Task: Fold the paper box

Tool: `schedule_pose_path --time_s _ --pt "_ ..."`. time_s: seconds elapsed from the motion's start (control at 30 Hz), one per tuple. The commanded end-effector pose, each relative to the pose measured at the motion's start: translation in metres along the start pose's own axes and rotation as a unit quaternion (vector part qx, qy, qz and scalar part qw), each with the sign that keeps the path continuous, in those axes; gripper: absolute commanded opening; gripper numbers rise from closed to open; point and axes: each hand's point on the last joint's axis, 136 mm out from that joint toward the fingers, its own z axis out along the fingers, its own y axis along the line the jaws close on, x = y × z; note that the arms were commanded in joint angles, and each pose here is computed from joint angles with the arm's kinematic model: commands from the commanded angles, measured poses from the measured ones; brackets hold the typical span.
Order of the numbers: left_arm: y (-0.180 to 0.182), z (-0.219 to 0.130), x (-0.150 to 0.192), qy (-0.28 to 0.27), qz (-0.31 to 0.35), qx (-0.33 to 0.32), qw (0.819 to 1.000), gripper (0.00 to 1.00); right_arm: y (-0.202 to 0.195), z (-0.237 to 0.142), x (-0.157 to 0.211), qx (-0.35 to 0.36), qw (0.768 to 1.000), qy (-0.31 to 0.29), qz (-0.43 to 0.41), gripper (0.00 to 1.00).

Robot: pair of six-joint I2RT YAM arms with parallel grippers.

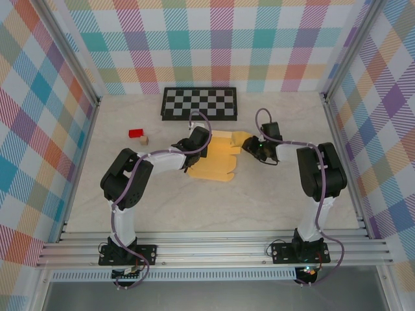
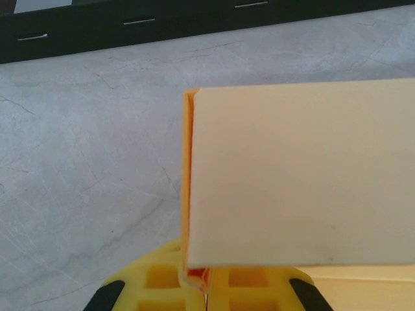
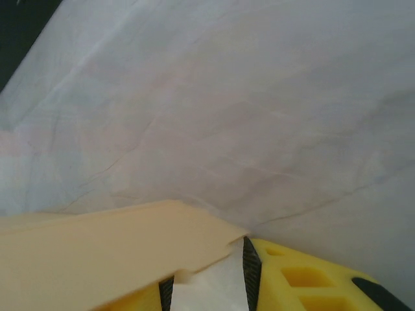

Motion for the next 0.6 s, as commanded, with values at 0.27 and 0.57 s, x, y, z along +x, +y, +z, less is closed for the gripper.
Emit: schedule_pose_path --time_s 0.27,0.57 --pt "-0.001 0.005 0.041 0.066 0.034 0.005 0.997 0.00 0.037 0.003 -0.003 -0.079 0.990 0.010 0.116 0.30" --pt "0.000 0.004 0.041 0.071 0.026 -0.002 0.997 0.00 0.044 0.017 0.015 -0.064 0.993 0.010 0.095 0.30"
